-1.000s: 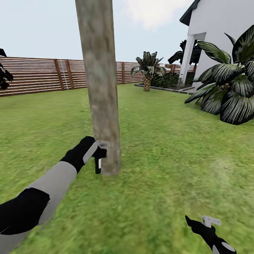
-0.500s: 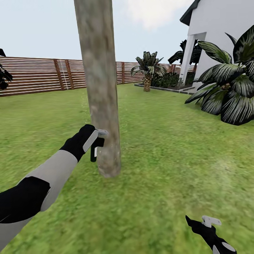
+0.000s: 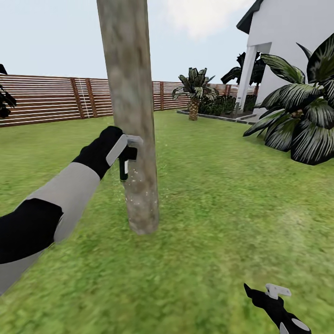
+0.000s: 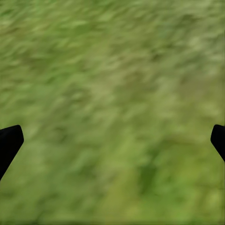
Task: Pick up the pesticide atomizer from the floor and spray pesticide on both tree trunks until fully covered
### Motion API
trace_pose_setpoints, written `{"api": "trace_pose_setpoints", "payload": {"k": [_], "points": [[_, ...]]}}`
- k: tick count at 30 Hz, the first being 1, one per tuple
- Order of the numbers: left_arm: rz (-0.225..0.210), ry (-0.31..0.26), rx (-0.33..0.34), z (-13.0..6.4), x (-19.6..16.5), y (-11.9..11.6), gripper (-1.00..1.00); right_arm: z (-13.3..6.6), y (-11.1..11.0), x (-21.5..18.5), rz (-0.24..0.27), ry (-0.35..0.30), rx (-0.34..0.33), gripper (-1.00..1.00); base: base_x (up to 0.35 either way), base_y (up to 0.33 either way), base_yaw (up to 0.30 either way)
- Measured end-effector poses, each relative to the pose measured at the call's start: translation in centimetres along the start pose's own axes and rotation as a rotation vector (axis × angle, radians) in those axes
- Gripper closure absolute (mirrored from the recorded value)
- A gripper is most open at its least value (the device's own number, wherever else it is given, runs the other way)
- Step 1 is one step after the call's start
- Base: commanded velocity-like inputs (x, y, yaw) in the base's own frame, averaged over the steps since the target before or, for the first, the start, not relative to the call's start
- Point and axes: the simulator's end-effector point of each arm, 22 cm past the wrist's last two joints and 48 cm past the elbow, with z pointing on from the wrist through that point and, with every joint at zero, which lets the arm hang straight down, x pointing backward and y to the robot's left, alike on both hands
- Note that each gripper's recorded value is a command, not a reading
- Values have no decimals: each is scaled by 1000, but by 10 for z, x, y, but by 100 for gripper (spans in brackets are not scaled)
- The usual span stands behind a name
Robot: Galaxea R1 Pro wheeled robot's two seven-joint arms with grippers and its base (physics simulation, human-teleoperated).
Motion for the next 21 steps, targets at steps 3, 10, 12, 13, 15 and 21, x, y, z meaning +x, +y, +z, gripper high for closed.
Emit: {"api": "trace_pose_setpoints", "payload": {"k": [3,10,12,13,15,21], "points": [[-1,-24,-7,-12,-22,3,100,0,0,0,0,1,0,-100,0,0,0],[-1,-71,-5,-32,-54,0,100,0,0,0,0,0,0,-100,0,0,0],[-2,-92,-10,-40,-67,4,100,0,0,0,0,0,0,-100,0,0,0],[-4,-95,-12,-42,-69,6,100,0,0,0,0,0,0,-100,0,0,0],[-9,-46,-25,-30,-54,12,100,0,0,0,0,1,0,-100,0,0,0],[-35,121,-97,7,9,56,100,0,0,1,0,2,0,-100,0,0,0]]}}
